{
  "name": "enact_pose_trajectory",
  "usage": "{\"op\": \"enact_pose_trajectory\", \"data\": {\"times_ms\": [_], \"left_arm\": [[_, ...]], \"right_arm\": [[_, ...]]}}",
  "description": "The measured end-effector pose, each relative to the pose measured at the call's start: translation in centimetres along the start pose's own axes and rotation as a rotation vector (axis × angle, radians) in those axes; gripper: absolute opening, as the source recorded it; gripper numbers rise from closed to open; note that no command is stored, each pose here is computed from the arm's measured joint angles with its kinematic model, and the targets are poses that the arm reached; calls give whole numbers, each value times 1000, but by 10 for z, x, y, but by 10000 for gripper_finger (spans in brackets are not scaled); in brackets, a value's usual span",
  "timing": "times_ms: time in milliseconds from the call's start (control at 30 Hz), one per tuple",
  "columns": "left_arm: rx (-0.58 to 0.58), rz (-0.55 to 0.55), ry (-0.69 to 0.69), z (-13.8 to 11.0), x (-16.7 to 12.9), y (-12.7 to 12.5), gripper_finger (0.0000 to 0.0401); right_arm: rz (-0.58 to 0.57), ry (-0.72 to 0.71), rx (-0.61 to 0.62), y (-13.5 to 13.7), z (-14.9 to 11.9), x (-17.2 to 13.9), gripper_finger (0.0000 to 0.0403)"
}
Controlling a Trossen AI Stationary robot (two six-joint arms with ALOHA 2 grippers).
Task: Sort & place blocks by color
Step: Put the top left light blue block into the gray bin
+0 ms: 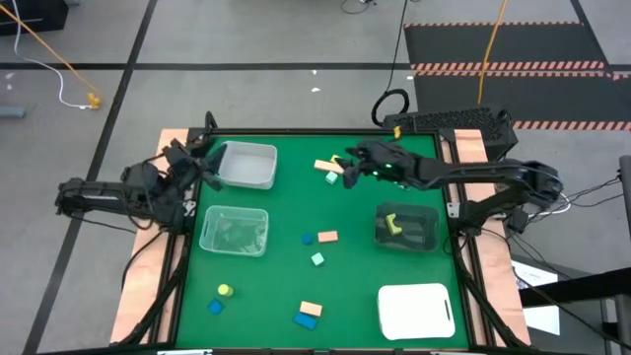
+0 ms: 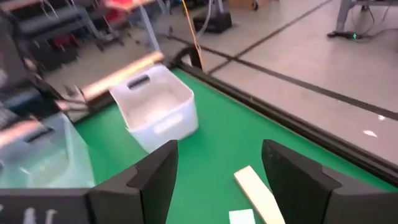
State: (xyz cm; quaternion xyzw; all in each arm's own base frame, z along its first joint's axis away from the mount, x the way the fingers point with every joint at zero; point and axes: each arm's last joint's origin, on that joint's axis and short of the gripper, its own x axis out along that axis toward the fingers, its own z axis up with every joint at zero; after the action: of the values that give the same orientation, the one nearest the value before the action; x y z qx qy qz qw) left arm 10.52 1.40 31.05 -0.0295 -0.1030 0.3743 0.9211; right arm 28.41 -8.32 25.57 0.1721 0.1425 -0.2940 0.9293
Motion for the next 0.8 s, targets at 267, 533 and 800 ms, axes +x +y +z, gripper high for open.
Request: {"op": "enact_pose_trajectory", "data": {"times_ms": [267, 533, 800], "left_arm": [[-138, 1, -48, 26, 0, 2, 184], [-112, 0, -23, 24, 0, 2, 184], [-92, -1, 18, 19, 0, 1, 184]], "right_arm": [[-73, 195, -144, 7, -18, 57, 226], [-99, 362, -216, -3, -59, 92, 226], [-130, 423, -239, -8, -87, 112, 237]]}}
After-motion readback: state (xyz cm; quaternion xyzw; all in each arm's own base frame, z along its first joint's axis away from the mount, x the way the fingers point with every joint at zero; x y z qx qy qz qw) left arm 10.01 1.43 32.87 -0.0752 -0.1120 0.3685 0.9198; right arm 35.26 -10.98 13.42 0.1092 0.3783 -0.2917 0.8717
